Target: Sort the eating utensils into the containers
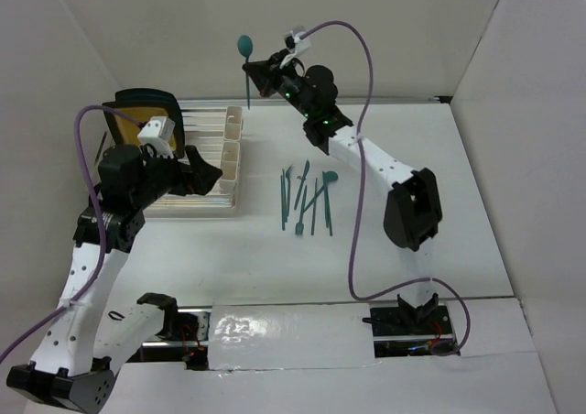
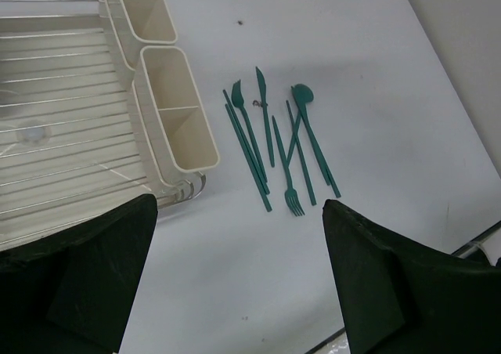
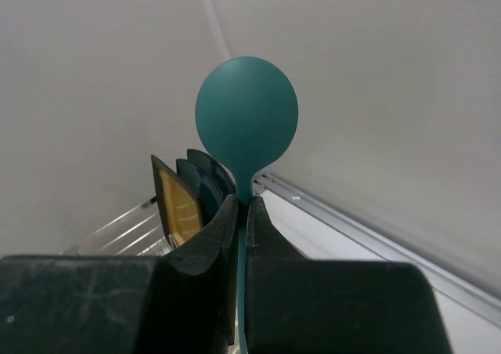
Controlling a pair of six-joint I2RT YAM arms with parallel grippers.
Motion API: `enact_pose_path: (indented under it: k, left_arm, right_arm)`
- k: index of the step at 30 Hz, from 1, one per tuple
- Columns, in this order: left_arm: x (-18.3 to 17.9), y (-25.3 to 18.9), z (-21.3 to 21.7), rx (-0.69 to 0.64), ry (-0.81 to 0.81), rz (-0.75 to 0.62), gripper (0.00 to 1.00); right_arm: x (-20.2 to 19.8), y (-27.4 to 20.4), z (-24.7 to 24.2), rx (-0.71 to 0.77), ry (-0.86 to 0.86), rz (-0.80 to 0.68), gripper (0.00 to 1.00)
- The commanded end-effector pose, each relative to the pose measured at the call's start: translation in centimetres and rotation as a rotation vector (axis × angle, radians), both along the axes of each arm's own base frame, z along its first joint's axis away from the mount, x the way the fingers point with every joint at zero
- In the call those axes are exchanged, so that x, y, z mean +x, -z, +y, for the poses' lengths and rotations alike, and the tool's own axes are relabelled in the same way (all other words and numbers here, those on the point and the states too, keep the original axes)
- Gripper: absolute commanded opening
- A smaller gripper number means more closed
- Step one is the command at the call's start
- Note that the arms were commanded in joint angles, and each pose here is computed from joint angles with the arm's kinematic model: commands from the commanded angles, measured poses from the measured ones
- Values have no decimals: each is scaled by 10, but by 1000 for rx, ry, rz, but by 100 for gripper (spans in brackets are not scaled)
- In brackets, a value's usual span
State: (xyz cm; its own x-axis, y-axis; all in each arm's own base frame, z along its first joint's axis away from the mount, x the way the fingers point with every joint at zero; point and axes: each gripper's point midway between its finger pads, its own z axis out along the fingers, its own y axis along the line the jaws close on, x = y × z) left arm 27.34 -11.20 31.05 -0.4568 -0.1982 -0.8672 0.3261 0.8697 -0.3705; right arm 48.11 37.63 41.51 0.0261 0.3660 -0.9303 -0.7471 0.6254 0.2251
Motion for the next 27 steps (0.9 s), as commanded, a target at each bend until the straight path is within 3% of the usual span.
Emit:
enact_pose_path:
  k: [1, 11, 22, 26, 27]
  left_arm:
    - [1, -22, 12, -13, -57, -123, 100]
    - [5, -15, 18, 17, -53, -161, 100]
    - [18, 1, 10, 13, -9, -101, 100]
    - [21, 3, 10, 14, -10, -93, 100]
    - [21, 2, 11, 16, -14, -95, 100]
  right_arm:
    - [12, -28, 21, 45, -28, -156, 0]
    - [63, 40, 59, 74, -94, -141, 0]
    - [79, 74, 64, 64, -87, -121, 0]
    - [81, 86, 65, 32, -82, -92, 19]
    - [80, 88, 66, 24, -92, -81, 31]
